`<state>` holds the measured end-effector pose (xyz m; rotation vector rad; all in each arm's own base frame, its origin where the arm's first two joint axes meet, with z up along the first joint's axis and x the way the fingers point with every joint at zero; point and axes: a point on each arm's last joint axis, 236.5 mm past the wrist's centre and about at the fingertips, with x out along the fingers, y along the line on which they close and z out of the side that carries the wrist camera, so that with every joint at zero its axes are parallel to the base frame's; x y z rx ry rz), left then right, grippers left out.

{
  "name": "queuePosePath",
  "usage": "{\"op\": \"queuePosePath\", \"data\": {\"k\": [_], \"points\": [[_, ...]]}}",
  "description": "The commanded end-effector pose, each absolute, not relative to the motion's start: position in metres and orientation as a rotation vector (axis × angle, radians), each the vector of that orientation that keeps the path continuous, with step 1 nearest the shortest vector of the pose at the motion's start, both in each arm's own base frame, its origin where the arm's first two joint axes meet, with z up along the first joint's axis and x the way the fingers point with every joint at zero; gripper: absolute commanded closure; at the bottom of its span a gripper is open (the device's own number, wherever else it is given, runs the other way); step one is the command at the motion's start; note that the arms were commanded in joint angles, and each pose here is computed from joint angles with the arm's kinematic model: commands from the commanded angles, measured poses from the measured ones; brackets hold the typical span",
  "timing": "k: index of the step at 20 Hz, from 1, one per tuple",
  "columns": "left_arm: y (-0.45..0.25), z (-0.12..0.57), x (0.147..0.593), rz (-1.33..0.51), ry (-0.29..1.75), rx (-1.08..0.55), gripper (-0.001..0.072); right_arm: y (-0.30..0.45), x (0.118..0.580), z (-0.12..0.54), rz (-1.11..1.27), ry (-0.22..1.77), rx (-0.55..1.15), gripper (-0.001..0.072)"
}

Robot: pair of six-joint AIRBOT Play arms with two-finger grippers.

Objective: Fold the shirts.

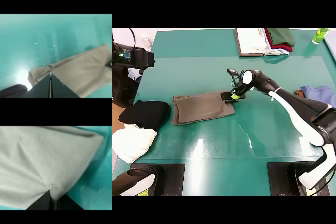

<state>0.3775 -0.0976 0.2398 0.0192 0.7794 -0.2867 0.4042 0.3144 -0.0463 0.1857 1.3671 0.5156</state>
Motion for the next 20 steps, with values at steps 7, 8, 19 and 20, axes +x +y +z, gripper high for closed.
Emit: {"op": "queuePosePath", "data": {"k": [7, 8, 19, 20], "points": [[-0.191, 0.259, 0.360, -0.513, 0.671, 0.074, 0.0675, 0.038, 0.473, 0.101, 0.064, 1.026, 0.209, 0.0694], [-0.197, 0.263, 0.360, -0.527, 0.654, 0.074, 0.0675, 0.001, 0.469, 0.114, 0.003, 0.998, 0.233, 0.0694], [-0.219, 0.275, 0.356, -0.577, 0.597, 0.062, 0.0675, -0.225, 0.393, 0.134, -0.426, 0.909, 0.438, 0.0694], [-0.219, 0.275, 0.356, -0.577, 0.597, 0.062, 0.0675, -0.227, 0.394, 0.136, -0.426, 0.898, 0.448, 0.0694]]}}
